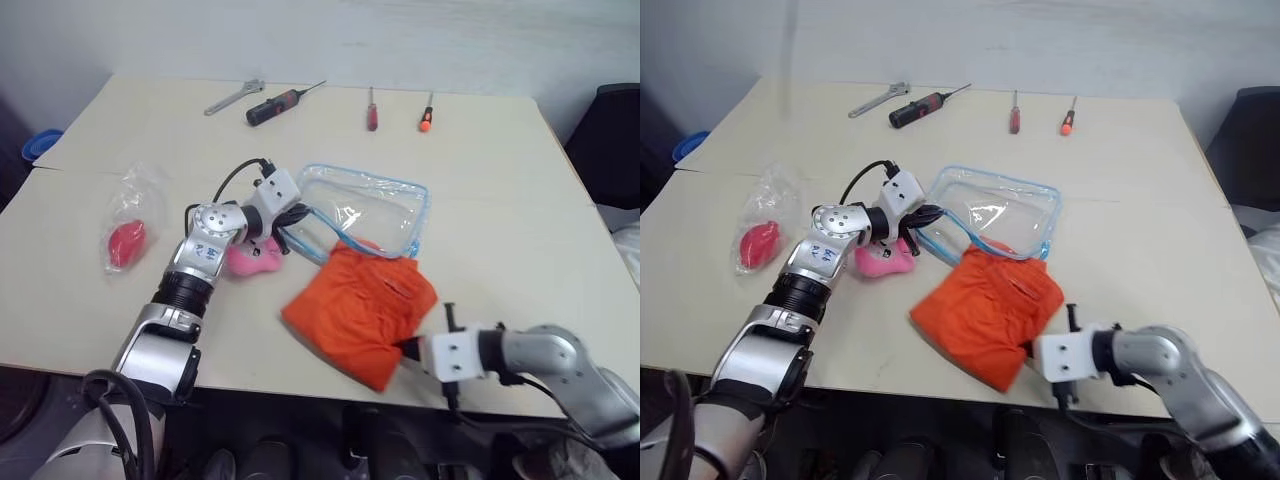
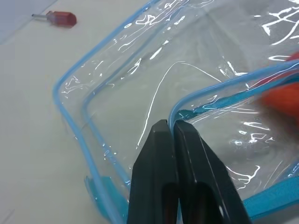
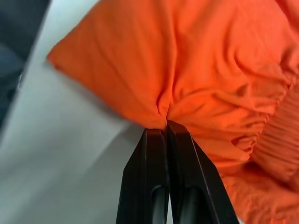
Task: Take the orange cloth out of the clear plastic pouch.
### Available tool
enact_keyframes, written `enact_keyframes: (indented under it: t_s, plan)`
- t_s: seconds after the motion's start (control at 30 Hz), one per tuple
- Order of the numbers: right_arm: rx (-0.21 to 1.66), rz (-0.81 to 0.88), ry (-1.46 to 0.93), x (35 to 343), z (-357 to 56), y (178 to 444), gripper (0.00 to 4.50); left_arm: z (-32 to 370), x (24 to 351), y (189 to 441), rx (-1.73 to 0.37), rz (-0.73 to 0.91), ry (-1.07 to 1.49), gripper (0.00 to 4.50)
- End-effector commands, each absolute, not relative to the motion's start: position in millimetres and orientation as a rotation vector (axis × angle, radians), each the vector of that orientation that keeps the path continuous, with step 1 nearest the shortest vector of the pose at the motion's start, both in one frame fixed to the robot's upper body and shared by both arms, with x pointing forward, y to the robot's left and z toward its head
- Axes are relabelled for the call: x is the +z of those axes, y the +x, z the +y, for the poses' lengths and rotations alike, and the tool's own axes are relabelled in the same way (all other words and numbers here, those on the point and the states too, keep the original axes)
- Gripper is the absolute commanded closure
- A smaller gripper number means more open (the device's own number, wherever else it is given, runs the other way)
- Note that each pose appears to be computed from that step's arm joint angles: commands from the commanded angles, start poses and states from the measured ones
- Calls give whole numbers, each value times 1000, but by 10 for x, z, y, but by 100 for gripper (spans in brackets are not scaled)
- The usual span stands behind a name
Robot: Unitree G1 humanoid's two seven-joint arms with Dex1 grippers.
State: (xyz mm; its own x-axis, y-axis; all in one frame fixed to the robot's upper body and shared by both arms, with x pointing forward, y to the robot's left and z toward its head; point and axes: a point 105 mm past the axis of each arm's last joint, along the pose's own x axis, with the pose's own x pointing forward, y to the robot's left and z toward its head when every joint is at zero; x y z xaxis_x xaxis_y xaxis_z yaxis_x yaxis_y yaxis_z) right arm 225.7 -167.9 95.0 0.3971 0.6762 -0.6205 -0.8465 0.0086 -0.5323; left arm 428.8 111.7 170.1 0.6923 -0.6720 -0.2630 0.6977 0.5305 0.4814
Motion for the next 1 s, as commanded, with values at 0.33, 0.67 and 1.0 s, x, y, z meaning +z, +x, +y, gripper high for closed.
enact_keyframes:
  t_s: [0.33,0.67,1.0]
  plan:
    - [404,272,-886,1429,-2979,2454,446,1073,1529,3858,-1055,31,642,450]
    - [-43,285,-605,1259,-3383,2450,446,893,1315,3318,-1309,86,689,450]
    - [264,231,-457,1136,-2591,2471,316,931,1375,3419,-1216,113,617,427]
